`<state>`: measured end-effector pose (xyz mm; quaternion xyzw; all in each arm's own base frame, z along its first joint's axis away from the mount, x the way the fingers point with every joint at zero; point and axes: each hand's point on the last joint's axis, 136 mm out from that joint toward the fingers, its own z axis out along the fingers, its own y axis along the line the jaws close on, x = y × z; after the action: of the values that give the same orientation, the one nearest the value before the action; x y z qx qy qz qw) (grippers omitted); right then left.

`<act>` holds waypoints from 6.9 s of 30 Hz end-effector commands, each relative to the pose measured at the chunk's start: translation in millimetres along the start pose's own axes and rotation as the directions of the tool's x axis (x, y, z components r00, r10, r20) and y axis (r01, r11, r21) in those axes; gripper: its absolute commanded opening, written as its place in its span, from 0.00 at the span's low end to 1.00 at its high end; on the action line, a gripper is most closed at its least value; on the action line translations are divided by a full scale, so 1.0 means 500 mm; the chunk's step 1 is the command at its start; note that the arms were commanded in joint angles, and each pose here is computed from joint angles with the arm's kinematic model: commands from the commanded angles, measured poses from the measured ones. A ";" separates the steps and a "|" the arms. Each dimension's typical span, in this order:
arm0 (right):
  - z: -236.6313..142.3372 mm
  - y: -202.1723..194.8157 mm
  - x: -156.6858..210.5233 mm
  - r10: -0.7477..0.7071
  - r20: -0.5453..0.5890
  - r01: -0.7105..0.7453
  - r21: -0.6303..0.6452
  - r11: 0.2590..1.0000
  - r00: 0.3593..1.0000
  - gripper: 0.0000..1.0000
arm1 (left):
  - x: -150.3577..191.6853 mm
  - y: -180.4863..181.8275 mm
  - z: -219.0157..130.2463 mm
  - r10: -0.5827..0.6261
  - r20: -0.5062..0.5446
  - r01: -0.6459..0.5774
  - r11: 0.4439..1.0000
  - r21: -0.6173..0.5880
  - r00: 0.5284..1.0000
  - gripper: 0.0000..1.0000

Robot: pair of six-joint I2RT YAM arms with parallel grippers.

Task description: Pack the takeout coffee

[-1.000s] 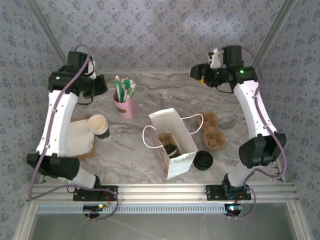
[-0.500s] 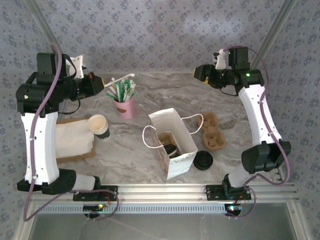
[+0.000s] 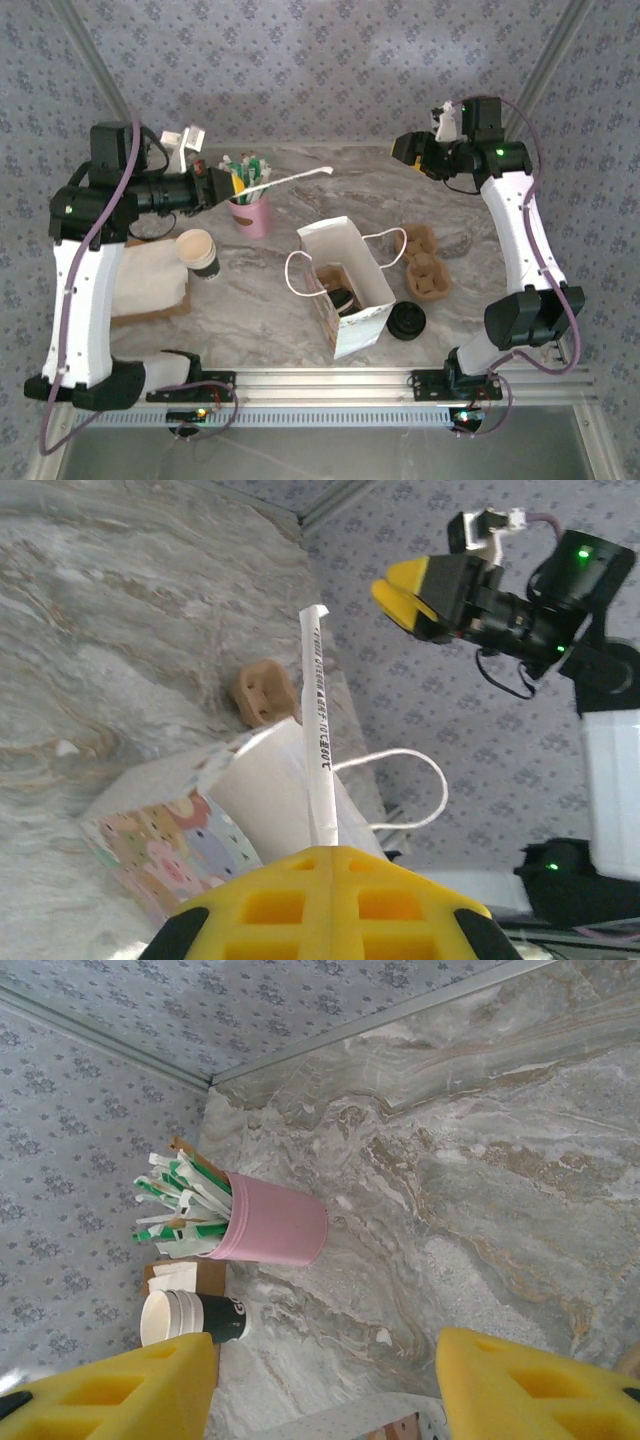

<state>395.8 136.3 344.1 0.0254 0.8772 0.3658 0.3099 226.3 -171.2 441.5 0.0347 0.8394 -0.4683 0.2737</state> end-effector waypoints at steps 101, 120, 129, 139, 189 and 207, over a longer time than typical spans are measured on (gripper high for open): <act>0.258 0.229 0.040 -0.238 -0.196 0.184 -0.261 0.948 0.951 0.79 | 0.123 0.608 -0.236 -0.342 0.727 0.802 0.307 -0.512 0.595 0.98; 0.270 0.198 0.047 -0.228 -0.242 0.176 -0.218 0.960 0.943 0.79 | 0.132 0.849 -0.243 -0.329 0.798 0.846 0.006 -0.533 0.505 0.82; 0.261 0.190 0.049 -0.226 -0.251 0.183 -0.184 0.966 0.941 0.78 | 0.119 0.954 -0.169 -0.465 0.721 0.817 0.006 -0.577 0.513 0.72; 0.263 0.185 0.053 -0.226 -0.260 0.185 -0.174 0.967 0.939 0.78 | 0.125 1.002 -0.137 -0.487 0.707 0.806 -0.012 -0.592 0.512 0.66; 0.235 0.207 0.052 -0.247 -0.241 0.204 -0.189 0.961 0.939 0.78 | 0.032 0.754 -0.278 -0.226 0.738 0.771 0.145 -0.620 0.636 0.00; 0.234 0.206 0.062 -0.255 -0.255 0.211 -0.189 0.959 0.933 0.78 | 0.075 0.833 -0.201 -0.357 0.688 0.765 0.142 -0.628 0.632 0.00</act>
<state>428.0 295.8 311.3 -0.1386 0.8835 0.3970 0.2064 281.1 137.5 158.3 -0.5351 0.8176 -0.0040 0.2126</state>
